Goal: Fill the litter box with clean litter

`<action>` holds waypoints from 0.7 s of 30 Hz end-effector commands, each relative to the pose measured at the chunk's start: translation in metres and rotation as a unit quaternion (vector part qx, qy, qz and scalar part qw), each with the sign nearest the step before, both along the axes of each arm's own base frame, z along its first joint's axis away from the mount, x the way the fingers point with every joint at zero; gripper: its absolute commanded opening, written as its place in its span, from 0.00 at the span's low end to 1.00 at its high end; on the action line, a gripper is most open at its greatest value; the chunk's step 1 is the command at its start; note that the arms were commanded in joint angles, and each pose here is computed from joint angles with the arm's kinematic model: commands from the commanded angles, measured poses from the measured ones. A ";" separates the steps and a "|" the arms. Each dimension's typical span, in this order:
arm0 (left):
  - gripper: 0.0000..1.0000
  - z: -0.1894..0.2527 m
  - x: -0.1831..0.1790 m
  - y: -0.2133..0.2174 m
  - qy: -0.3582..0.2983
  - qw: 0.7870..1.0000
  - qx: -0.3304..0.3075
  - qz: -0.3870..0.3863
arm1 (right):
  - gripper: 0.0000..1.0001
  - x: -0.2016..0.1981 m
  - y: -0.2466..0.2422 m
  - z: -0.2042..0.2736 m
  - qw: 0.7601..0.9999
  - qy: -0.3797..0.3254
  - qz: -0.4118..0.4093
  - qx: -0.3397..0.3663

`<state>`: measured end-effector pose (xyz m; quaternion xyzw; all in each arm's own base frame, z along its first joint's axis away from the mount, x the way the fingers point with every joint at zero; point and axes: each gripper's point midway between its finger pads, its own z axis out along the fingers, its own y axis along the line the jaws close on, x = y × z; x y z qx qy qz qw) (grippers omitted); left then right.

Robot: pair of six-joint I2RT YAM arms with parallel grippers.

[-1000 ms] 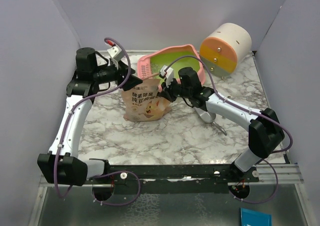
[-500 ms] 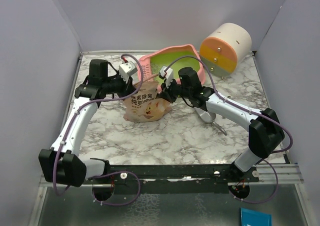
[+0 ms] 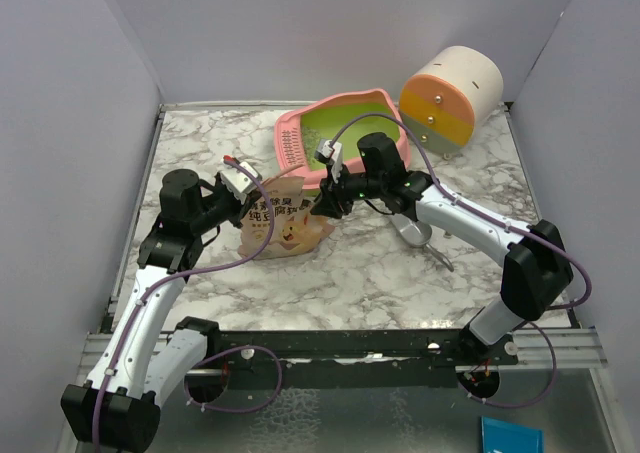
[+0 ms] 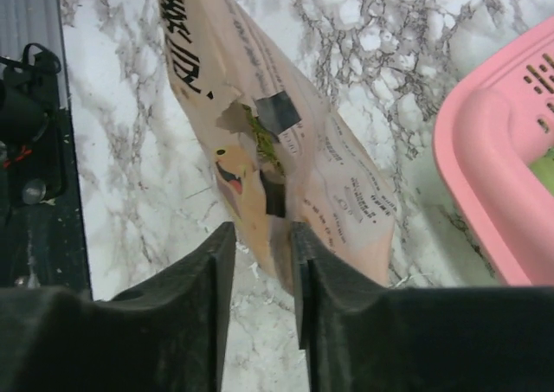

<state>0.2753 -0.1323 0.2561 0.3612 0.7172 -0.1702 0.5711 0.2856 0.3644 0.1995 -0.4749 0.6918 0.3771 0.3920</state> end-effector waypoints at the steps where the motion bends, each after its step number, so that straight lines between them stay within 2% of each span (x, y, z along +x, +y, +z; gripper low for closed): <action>1: 0.00 0.085 0.009 -0.005 -0.192 0.981 -0.035 -0.018 | 0.36 -0.011 -0.008 0.027 1.000 0.000 0.009 0.004; 5: 0.00 0.097 0.006 -0.012 -0.222 0.973 -0.042 -0.040 | 0.41 0.016 -0.012 0.048 0.998 -0.050 -0.045 0.001; 10: 0.00 0.118 0.004 -0.019 -0.254 0.964 -0.043 -0.068 | 0.43 0.042 -0.003 0.066 0.995 -0.077 -0.068 0.003; 15: 0.00 0.131 0.004 -0.021 -0.277 0.957 -0.045 -0.072 | 0.43 0.063 0.003 0.062 0.996 -0.061 -0.062 0.006; 21: 0.00 0.130 0.007 -0.018 -0.287 0.955 -0.037 -0.066 | 0.42 0.060 -0.001 0.050 0.999 -0.041 -0.032 -0.010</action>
